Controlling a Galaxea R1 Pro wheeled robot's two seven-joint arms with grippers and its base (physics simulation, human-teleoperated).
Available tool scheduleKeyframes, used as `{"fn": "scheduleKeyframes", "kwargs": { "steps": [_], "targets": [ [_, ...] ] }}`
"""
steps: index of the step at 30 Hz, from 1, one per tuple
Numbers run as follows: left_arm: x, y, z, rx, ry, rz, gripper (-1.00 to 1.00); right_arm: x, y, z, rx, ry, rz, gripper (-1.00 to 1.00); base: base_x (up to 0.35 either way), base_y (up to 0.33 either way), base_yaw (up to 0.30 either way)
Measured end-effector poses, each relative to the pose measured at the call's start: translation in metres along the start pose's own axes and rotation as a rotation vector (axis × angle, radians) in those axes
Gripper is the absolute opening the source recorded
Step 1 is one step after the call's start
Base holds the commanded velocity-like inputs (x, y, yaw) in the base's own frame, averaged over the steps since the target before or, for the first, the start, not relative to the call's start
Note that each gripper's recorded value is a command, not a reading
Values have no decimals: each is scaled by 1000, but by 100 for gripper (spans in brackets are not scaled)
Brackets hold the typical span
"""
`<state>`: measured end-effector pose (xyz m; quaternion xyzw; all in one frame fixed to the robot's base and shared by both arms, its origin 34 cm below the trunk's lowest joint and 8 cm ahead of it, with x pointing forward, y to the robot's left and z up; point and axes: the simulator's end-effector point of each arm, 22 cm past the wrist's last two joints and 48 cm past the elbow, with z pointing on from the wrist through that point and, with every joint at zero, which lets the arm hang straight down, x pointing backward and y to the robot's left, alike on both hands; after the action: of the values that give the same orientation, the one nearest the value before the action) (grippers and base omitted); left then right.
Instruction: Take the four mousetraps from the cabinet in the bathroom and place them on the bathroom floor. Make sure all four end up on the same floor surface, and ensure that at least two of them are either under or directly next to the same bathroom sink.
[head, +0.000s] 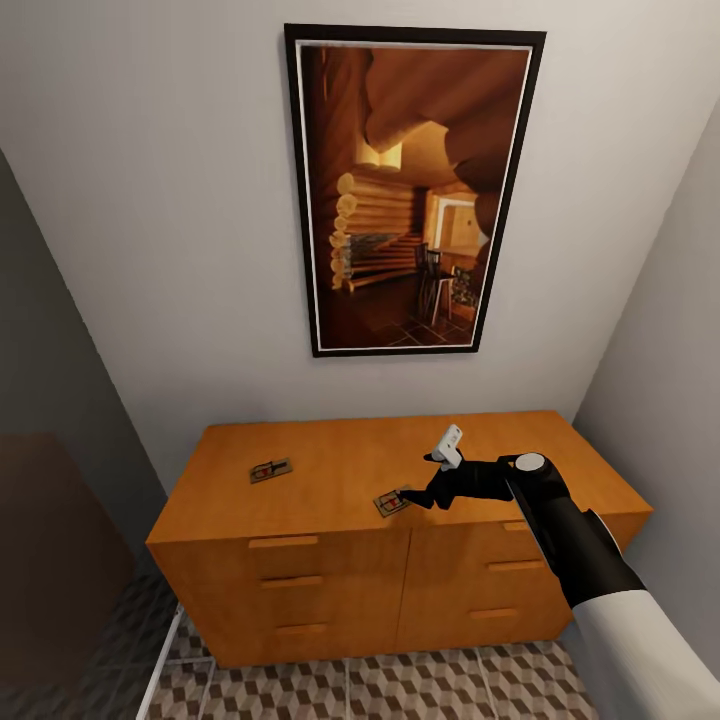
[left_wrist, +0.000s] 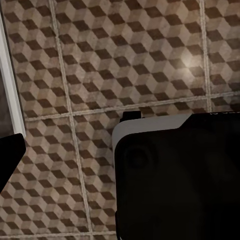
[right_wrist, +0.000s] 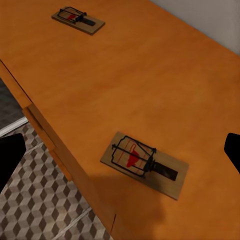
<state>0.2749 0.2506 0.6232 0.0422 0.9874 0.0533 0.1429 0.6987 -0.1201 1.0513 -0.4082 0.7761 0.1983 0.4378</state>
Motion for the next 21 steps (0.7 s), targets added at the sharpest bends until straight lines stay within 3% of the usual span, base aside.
{"fn": "scheduleKeyframes", "kwargs": {
  "steps": [13, 18, 21],
  "targets": [
    [1, 0, 0, 0, 1, 0, 100, 0, 2, 0, -9, 0, -2, 100, 0, 0, 0],
    [1, -1, 0, 1, 1, 0, 100, 1, 10, -1, -49, -3, -23, 100, 0, 0, 0],
    [1, -1, 0, 2, 0, 0, 100, 4, 17, -6, -95, 0, -61, 100, 0, 0, 0]
  ]
}}
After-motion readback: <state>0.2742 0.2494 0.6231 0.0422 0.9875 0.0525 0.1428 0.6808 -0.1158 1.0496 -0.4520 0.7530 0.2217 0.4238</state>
